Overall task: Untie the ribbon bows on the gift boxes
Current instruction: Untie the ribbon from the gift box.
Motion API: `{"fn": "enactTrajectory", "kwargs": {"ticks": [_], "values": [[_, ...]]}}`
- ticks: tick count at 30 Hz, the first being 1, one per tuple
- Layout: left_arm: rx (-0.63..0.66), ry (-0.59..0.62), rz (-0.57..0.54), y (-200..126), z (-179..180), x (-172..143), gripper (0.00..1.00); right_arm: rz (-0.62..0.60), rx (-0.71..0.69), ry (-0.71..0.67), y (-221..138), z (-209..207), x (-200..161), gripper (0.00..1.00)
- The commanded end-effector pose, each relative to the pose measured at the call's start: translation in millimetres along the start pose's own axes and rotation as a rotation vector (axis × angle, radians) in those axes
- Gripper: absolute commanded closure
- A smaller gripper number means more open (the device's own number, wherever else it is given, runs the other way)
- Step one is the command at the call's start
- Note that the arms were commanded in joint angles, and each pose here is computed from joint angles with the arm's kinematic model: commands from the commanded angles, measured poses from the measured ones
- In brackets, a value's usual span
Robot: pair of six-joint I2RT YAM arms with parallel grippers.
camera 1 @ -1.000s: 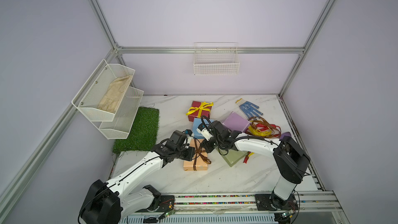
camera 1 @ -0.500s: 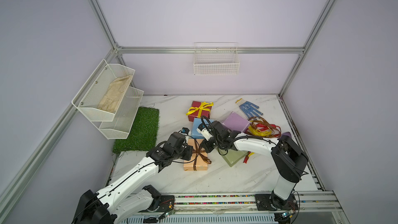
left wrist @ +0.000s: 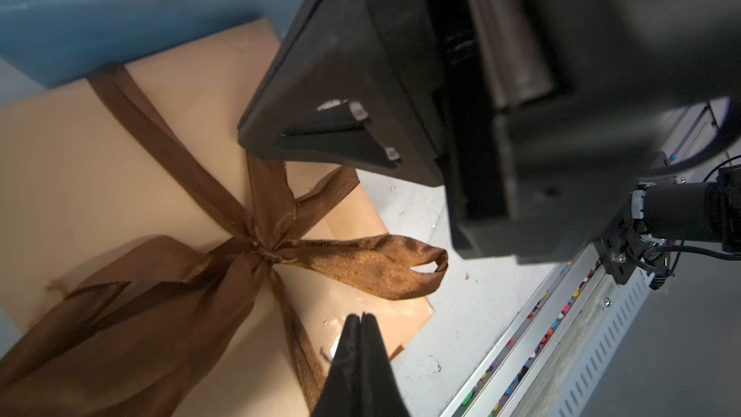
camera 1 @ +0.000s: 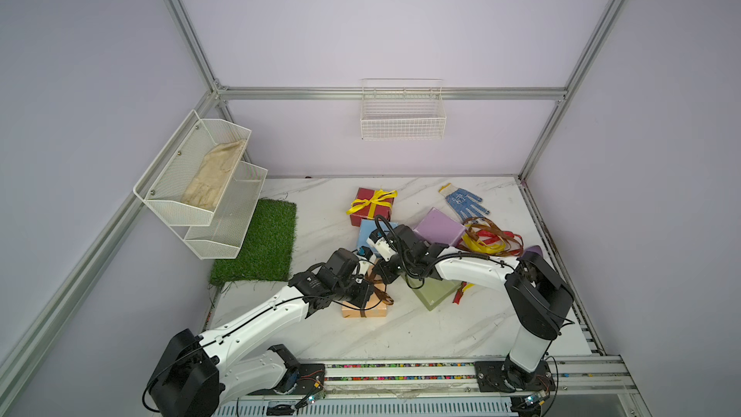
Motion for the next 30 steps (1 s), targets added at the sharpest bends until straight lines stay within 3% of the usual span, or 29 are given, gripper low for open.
{"fn": "enactTrajectory", "kwargs": {"ticks": [1, 9, 19, 30], "values": [[0.038, 0.024, -0.044, 0, 5, 7, 1.0, -0.075, -0.01, 0.009, -13, -2, 24, 1.0], [0.162, -0.046, -0.026, 8, 33, -6, 1.0, -0.138, -0.033, 0.019, -38, -4, 44, 1.0], [0.187, -0.071, -0.005, 13, 40, -12, 1.0, -0.159, -0.04, 0.018, -47, -6, 55, 1.0], [0.221, -0.093, -0.003, 14, 46, -14, 1.0, -0.294, -0.238, -0.051, -128, -54, 103, 1.0]]}}
Point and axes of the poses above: each gripper's point midway between its finger pads, its own y axis out along the fingers, its own z axis along the line the jaws close on, x = y × z, the point moved 1 cm from there along -y, back along the fingers, and after that the axes turned 8 degrees about -y, right-handed, at the moved point
